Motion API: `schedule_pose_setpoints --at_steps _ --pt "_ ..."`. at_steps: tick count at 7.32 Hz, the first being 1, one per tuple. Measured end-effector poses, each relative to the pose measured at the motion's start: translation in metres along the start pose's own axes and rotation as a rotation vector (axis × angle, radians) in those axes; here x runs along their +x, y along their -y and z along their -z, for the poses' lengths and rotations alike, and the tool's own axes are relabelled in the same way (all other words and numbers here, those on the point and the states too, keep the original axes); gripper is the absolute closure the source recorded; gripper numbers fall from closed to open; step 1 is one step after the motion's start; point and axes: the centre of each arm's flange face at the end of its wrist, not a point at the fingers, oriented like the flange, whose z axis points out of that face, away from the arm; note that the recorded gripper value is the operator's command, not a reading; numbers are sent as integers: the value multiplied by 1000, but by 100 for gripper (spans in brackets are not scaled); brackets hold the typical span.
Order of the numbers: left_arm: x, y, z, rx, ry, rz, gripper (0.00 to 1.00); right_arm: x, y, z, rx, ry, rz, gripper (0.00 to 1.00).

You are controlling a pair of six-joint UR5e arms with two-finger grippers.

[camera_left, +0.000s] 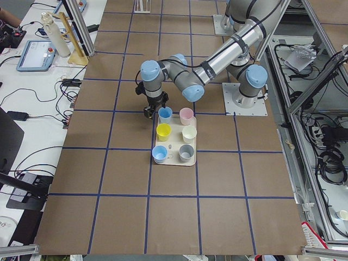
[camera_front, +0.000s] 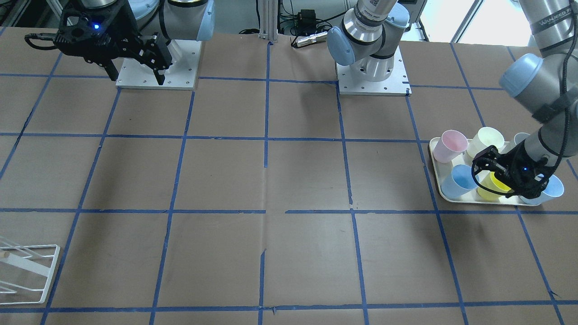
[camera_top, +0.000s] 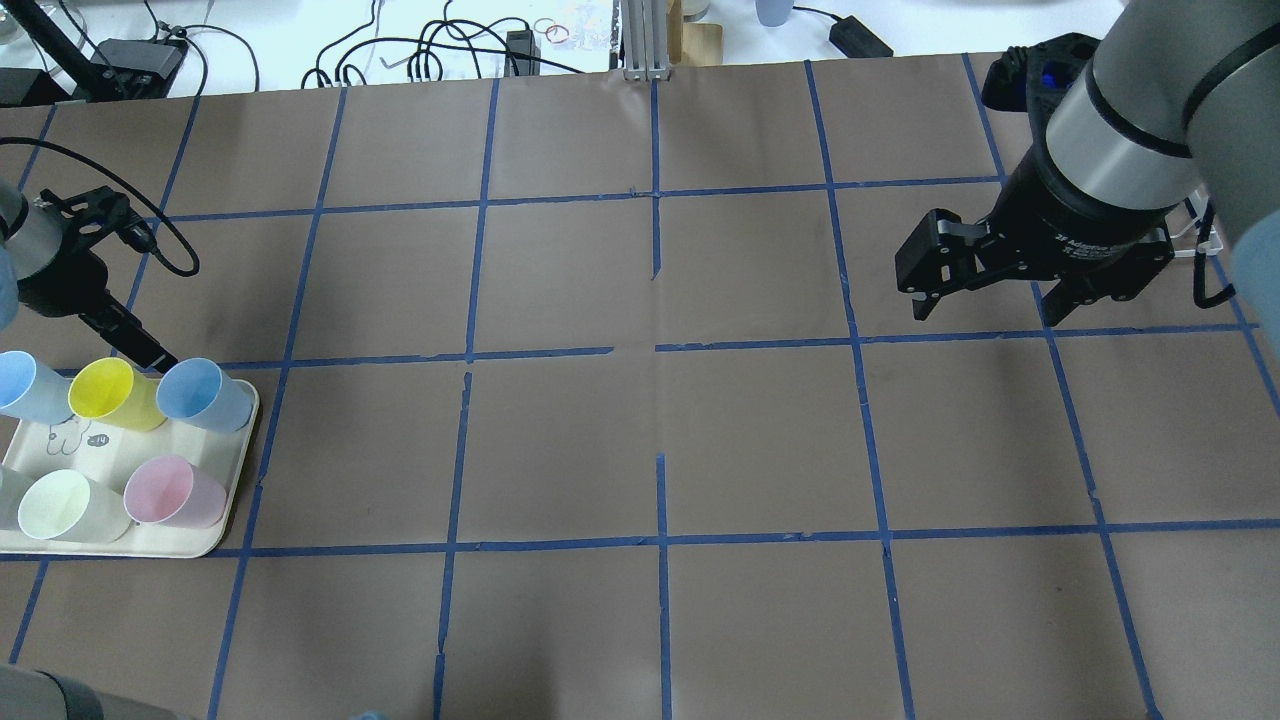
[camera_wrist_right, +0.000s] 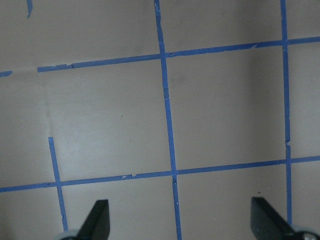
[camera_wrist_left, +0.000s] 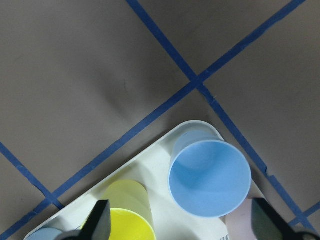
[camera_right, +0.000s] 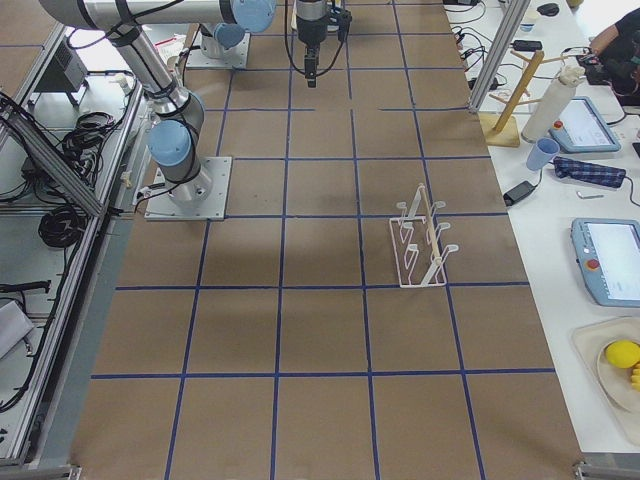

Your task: Transfer IKEA cup to right arm and place on rack

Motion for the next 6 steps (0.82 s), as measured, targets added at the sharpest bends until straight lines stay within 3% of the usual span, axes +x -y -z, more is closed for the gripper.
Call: schedule_pose_setpoints --at_steps 2,3,5,6 --pt "-5 3 -20 18 -27 4 4 0 0 0 1 0 -3 0" --pt "-6 3 -25 17 -36 9 12 0 -1 0 -1 0 -6 0" --pt "-5 1 -30 7 -52 13 32 -1 -1 0 -4 5 -11 0" --pt "-3 0 -35 3 -61 15 53 -1 -1 0 -5 8 -12 0"
